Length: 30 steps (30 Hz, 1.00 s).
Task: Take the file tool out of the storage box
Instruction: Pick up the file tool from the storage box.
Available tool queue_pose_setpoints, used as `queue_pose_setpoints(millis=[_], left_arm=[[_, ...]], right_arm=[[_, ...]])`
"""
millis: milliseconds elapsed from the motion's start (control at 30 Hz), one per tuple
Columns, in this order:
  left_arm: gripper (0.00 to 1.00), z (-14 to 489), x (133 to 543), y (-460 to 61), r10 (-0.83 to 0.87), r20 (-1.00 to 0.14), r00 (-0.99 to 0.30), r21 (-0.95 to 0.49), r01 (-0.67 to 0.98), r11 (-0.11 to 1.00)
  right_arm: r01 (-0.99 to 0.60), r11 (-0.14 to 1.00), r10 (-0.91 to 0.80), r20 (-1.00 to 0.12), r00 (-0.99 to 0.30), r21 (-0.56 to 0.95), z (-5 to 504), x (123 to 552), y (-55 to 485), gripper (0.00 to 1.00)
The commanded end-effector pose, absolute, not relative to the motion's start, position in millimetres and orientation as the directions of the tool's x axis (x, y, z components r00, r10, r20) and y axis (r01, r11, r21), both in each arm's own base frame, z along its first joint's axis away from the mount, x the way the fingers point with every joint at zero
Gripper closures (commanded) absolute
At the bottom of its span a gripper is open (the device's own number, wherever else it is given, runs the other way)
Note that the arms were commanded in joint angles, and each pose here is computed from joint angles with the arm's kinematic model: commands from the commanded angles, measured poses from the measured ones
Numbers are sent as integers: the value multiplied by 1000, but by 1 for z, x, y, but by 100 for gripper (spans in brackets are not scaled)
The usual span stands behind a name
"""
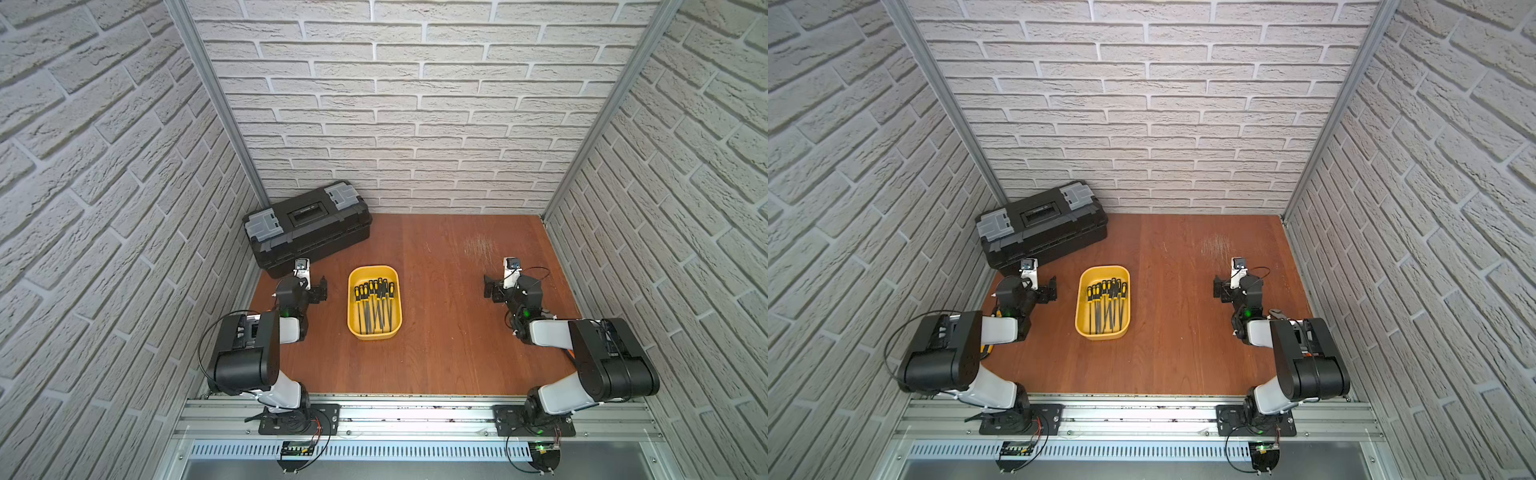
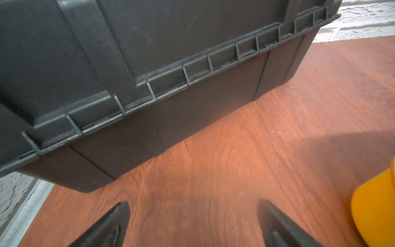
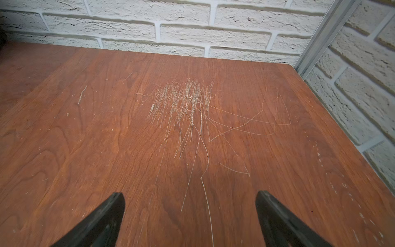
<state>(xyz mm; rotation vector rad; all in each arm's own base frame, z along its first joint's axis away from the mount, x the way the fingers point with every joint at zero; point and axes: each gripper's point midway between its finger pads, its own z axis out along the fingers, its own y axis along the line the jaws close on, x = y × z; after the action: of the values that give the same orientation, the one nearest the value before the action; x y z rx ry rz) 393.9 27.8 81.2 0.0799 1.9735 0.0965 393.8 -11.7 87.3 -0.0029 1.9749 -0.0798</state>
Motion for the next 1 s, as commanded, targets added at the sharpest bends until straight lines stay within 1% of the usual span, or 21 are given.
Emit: queue_pose_setpoints(millis=[0,633,767,833,967], left_arm=[[2,88,397,27,103,-924,-369,106,13,994],[1,88,396,28,99,-925,-367,101,14,995],[1,105,402,27,108,-907,-408,108,24,994],[2,114,403,27,110,-894,-433,112,20,993],[2,148,403,27,146,-904,-401,164,-11,986]], right_arm=[[36,998,-38,-929,-368,-55,95,397,-12,0],[36,998,-38,-928,-369,-55,94,397,-12,0],[46,997,-34,-932,-361,-55,97,397,-14,0],[45,997,-35,-925,-379,-56,105,399,-14,0],[17,998,-45,-908,-417,-58,124,400,-10,0]])
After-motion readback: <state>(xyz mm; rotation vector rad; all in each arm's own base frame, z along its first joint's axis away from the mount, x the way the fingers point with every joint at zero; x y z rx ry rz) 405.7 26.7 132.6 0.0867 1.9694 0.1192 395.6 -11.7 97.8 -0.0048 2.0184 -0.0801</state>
